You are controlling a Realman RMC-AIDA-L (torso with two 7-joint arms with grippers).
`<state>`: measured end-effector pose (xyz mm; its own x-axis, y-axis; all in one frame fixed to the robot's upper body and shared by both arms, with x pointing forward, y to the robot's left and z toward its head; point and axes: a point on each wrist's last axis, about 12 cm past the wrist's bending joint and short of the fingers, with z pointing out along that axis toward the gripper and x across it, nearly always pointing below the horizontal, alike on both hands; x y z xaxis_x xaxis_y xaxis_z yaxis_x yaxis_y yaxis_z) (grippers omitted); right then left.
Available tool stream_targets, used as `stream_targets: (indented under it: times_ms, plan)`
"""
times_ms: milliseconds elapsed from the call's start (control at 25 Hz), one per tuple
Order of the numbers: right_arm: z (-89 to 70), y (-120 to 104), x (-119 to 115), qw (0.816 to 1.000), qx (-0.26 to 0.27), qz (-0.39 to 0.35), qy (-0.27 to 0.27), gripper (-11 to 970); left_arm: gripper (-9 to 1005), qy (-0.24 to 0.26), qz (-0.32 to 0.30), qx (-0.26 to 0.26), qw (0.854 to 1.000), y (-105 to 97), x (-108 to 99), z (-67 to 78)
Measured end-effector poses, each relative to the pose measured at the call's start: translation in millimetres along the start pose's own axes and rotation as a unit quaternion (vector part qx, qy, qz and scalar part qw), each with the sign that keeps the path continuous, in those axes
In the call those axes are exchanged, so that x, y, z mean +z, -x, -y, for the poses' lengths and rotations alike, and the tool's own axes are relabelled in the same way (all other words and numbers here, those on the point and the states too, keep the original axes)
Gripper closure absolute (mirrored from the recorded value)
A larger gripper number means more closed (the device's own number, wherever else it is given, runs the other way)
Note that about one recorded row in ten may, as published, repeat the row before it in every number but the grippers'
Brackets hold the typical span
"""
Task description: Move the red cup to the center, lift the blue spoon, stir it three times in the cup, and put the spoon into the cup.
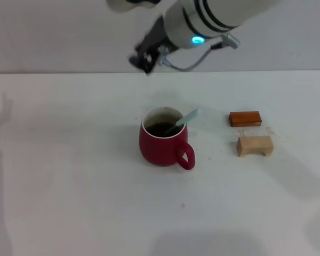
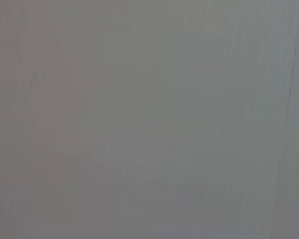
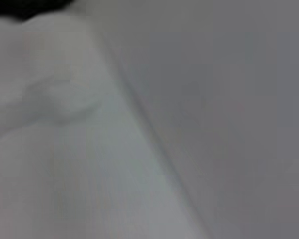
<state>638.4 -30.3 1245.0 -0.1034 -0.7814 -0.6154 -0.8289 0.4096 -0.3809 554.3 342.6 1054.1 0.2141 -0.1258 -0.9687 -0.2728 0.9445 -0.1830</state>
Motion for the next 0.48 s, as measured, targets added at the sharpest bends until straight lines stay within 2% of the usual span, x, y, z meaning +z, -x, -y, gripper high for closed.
stream_targets:
  times_ms: [240,320,360,480]
  plan:
    - [-4.5,-33,-7,0.984,0.000,0.111,-0.139,758,137,-0.001,0.000,0.000,1.000,0,0,0.0]
    - [-2.6,-55,-8,0.971,0.040,0.160,-0.172,758,137,-0.002,0.000,0.001,1.000,0,0,0.0]
    - [-2.6,-55,-8,0.971,0.040,0.160,-0.172,758,137,-0.003,0.000,0.001,1.000,0,-1,0.5]
    - [1.3,-90,-14,0.950,0.080,0.211,-0.213,757,137,-0.005,-0.003,0.002,1.000,-1,-1,0.8]
